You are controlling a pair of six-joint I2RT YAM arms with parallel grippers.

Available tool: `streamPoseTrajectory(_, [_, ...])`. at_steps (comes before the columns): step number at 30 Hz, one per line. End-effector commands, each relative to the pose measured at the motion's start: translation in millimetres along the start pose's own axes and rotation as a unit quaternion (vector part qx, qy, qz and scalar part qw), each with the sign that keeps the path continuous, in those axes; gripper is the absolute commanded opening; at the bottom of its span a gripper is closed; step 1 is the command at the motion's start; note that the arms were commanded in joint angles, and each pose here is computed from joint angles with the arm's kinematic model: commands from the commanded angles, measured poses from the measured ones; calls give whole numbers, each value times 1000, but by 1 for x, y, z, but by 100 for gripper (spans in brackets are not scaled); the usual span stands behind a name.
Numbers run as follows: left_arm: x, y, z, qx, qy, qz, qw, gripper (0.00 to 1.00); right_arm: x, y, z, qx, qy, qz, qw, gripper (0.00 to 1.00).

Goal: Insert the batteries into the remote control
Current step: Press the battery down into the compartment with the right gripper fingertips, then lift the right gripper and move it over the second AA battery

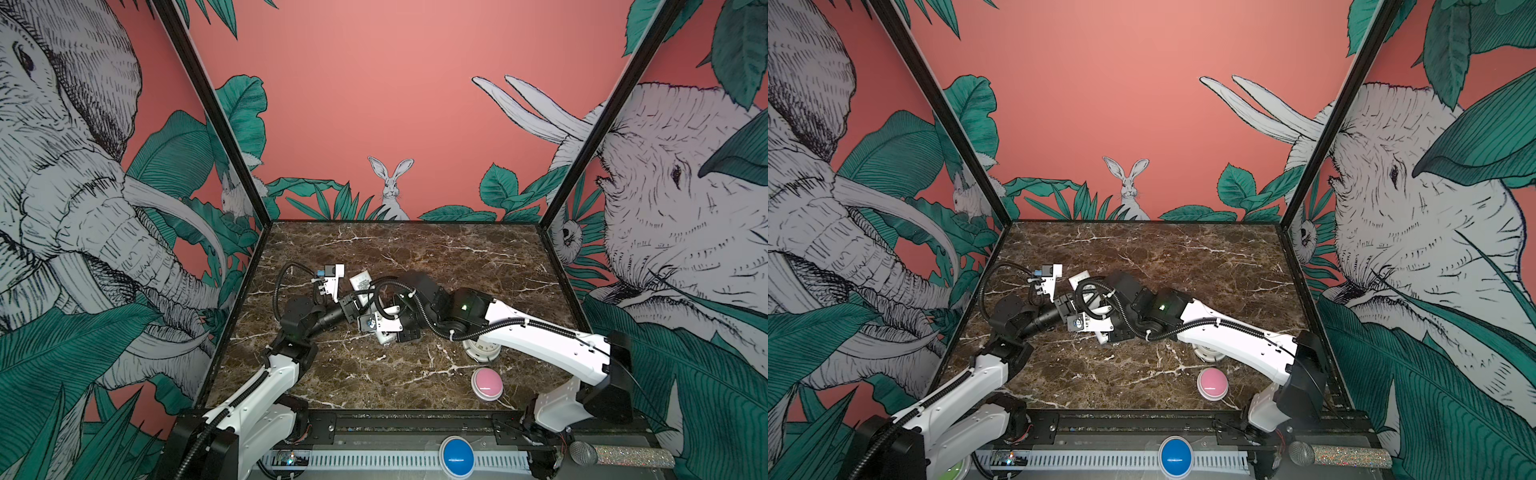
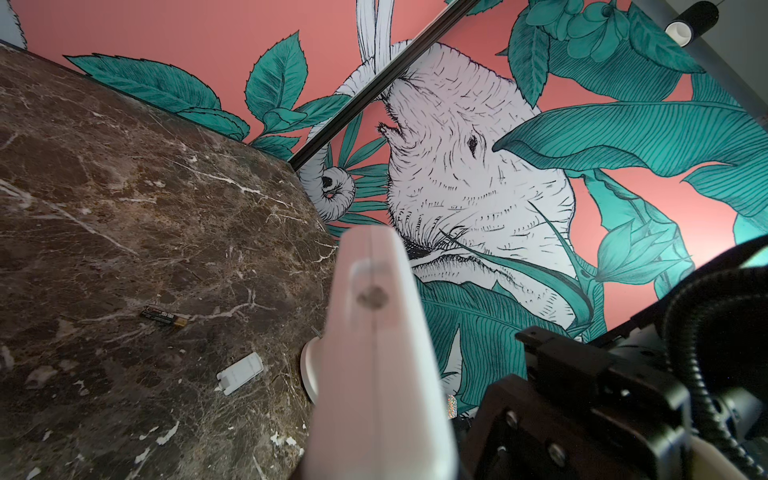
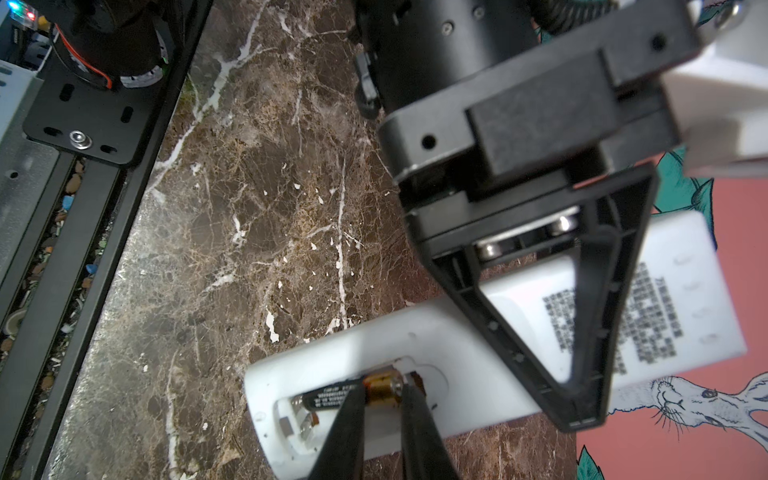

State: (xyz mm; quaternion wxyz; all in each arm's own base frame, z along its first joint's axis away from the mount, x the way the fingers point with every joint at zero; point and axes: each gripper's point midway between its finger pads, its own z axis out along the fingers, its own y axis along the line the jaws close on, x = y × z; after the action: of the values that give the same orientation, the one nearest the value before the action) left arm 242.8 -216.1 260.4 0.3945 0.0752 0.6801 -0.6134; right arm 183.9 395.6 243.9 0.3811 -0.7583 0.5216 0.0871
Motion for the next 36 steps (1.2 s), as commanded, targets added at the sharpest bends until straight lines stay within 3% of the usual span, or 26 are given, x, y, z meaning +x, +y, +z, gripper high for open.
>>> streamPoseTrajectory(1, [-10,-19,1,29,-10,21,999,0,1,3,8,-3,3,-9,1000,18])
streamPoseTrajectory(36, [-10,-16,0,23,-13,19,999,0,19,15,26,-23,35,-9,999,16])
